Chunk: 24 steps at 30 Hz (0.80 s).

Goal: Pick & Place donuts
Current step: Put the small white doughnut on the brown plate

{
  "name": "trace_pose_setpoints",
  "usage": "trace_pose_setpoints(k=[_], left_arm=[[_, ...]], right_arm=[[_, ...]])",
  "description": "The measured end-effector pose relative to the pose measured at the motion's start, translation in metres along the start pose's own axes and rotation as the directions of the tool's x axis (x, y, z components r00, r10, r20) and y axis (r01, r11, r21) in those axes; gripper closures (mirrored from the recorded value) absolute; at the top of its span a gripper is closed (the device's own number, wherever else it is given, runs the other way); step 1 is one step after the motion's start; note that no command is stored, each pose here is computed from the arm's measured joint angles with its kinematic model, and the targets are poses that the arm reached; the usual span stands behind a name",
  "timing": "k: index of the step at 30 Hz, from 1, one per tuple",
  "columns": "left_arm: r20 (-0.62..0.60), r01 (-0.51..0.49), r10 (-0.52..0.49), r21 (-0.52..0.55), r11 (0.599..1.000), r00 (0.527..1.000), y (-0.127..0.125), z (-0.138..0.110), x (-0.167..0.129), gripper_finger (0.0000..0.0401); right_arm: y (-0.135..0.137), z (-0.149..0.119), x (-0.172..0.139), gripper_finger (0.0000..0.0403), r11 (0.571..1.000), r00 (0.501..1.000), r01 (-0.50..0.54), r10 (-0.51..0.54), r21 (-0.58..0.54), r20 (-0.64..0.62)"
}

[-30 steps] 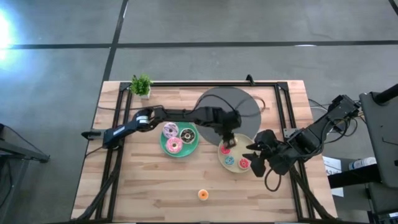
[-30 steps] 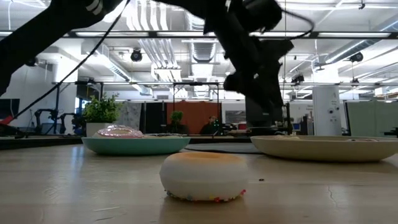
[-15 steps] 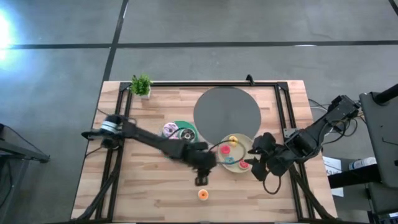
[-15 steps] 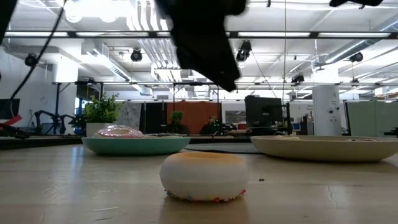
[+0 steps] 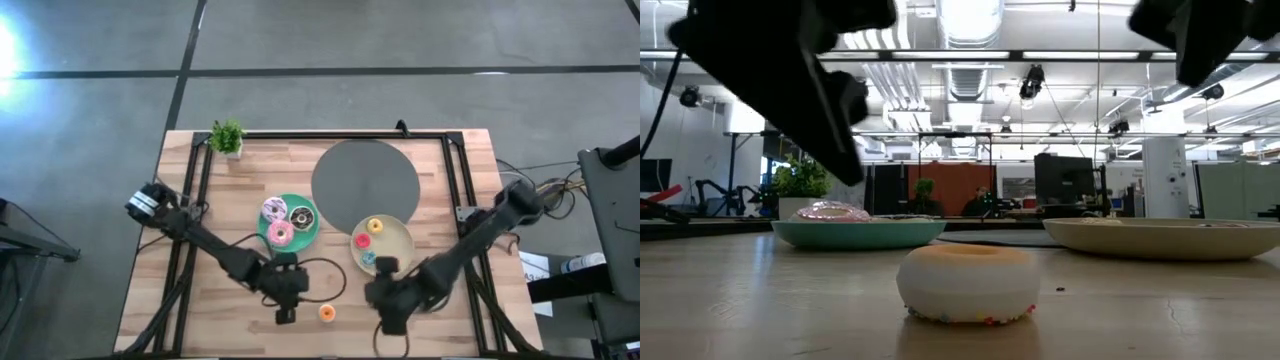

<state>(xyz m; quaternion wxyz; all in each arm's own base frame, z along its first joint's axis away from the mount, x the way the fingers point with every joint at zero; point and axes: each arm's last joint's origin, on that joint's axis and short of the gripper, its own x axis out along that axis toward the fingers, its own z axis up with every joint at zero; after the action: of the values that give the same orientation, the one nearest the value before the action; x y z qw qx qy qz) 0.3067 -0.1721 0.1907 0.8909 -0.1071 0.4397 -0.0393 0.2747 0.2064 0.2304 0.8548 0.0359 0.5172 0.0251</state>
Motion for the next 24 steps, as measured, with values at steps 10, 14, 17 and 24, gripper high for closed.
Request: trace_pose_setpoints(k=[10, 14, 17, 24], left_arm=[[0.045, -0.134, 0.135, -0.010, 0.991, 0.990, -0.012, -0.015, -0.019, 0.0266], [0.067, -0.161, 0.162, -0.013, 0.987, 0.985, -0.014, -0.016, -0.029, 0.0266], [0.090, -0.151, 0.152, -0.022, 0.988, 0.984, -0.015, -0.018, -0.038, 0.0266], [0.134, -0.146, 0.158, -0.089, 0.985, 0.978, -0.014, -0.027, -0.054, 0.0266]], right_arm=[[0.049, 0.036, 0.064, 0.0211, 0.935, 0.998, 0.058, -0.057, -0.351, 0.012], [0.065, 0.049, 0.083, 0.0224, 0.933, 0.998, 0.058, -0.047, -0.355, 0.038], [0.073, 0.054, 0.099, 0.0236, 0.935, 0.998, 0.057, -0.047, -0.350, 0.038], [0.080, 0.059, 0.120, 0.0256, 0.937, 0.994, 0.110, -0.107, -0.332, 0.027]])
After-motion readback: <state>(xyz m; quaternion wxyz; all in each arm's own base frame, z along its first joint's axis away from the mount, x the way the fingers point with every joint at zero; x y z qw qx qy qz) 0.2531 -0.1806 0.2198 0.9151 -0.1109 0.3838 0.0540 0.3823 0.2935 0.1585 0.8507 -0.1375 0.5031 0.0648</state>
